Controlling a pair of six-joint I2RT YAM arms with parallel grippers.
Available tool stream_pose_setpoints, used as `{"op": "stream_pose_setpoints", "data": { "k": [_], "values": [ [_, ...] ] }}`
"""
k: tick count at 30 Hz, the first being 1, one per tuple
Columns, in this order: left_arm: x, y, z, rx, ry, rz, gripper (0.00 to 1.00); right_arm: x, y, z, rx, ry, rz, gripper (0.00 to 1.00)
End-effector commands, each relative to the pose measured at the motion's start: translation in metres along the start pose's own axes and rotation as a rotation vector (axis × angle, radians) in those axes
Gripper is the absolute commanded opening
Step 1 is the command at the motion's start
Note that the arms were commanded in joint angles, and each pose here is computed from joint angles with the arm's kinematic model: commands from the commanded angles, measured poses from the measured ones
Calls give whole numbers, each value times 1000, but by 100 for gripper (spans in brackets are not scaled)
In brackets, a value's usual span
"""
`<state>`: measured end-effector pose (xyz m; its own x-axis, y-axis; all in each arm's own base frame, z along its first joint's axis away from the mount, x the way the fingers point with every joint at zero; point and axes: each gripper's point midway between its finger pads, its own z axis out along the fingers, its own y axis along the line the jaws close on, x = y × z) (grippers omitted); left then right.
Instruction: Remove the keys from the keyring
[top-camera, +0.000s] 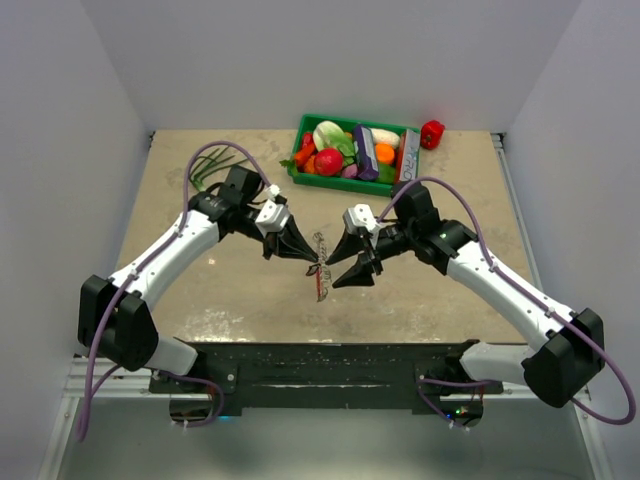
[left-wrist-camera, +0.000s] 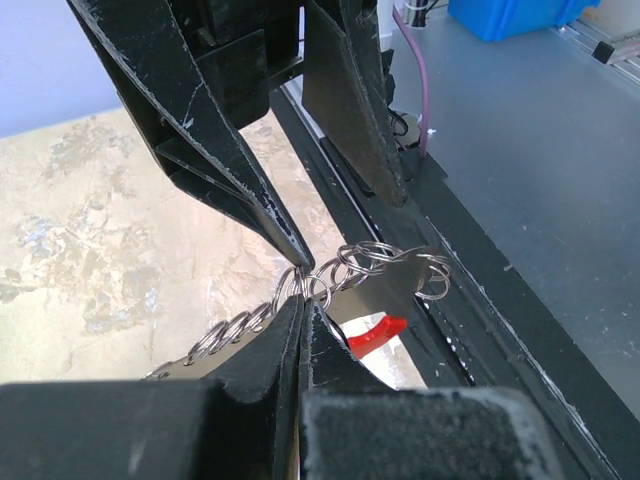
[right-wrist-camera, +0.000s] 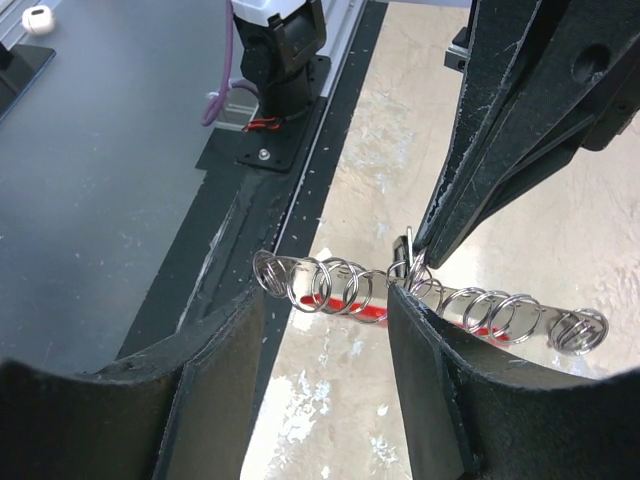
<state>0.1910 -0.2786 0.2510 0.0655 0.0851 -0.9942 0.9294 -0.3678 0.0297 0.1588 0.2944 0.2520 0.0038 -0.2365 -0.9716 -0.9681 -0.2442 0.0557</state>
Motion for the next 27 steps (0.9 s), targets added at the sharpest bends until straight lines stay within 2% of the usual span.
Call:
{"op": "stream_pose_setpoints", "data": {
  "k": [1,17,27],
  "values": [
    [-32,-7,1,62,-114,72,0,-10,-12,0,47,1,-51,56],
    [-34,-11,1,75,-138,70,0,-4,-29,11,78,8,-10,57],
    [-32,-14,1,72,-135,78,0,-32,-27,-8,124,34,-97,55]
  ]
}}
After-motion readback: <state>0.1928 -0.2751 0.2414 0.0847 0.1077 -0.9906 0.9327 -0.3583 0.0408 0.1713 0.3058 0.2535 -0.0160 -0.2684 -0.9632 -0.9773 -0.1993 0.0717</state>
